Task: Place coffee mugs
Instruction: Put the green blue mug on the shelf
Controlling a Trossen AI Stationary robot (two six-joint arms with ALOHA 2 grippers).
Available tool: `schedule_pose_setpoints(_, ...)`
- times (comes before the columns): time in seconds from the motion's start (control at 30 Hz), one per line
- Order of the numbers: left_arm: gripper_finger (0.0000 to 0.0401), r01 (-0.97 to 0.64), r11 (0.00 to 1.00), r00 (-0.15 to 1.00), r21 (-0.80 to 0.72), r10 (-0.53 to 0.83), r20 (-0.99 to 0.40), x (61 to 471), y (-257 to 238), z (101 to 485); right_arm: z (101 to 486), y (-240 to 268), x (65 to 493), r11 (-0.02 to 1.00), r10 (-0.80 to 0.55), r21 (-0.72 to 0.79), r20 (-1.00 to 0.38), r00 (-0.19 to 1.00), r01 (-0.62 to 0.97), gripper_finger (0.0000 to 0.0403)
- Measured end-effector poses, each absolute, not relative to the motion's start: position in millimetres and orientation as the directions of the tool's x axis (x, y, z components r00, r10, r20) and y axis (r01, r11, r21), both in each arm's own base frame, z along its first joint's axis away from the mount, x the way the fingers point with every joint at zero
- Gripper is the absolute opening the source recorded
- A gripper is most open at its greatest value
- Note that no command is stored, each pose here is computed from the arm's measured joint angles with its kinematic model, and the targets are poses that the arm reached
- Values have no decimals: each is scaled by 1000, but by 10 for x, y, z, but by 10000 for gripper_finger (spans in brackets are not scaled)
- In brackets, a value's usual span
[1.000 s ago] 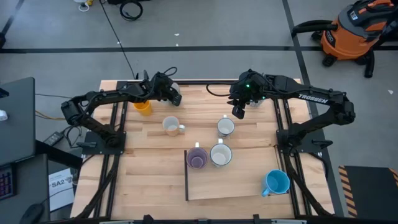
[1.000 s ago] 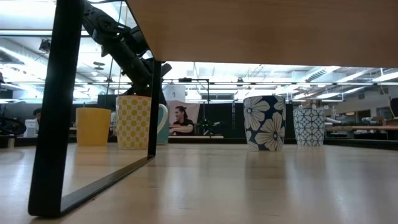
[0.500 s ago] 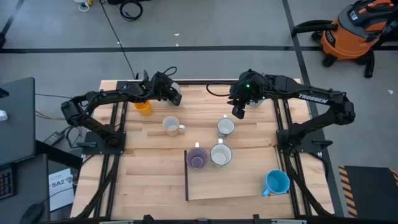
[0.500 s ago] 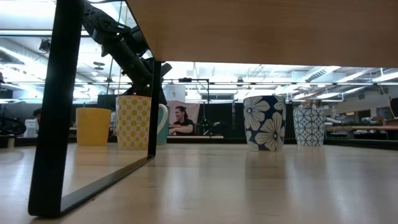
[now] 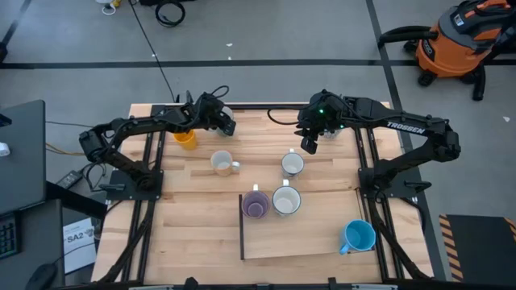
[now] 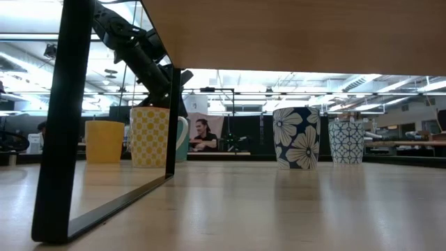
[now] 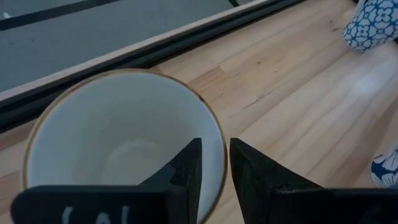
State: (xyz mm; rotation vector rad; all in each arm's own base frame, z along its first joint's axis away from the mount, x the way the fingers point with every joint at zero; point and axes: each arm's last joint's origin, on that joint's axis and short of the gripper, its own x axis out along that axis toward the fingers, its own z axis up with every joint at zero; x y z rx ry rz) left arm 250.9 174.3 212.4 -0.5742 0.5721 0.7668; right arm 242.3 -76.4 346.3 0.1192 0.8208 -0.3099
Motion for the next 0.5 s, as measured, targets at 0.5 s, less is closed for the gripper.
schedule_pose_setpoints(0.5, 89, -694, 697, 681, -181, 555, -478, 2537, 1890, 2422, 3462, -764, 2423, 948, -225, -15, -735, 639, 317, 115)
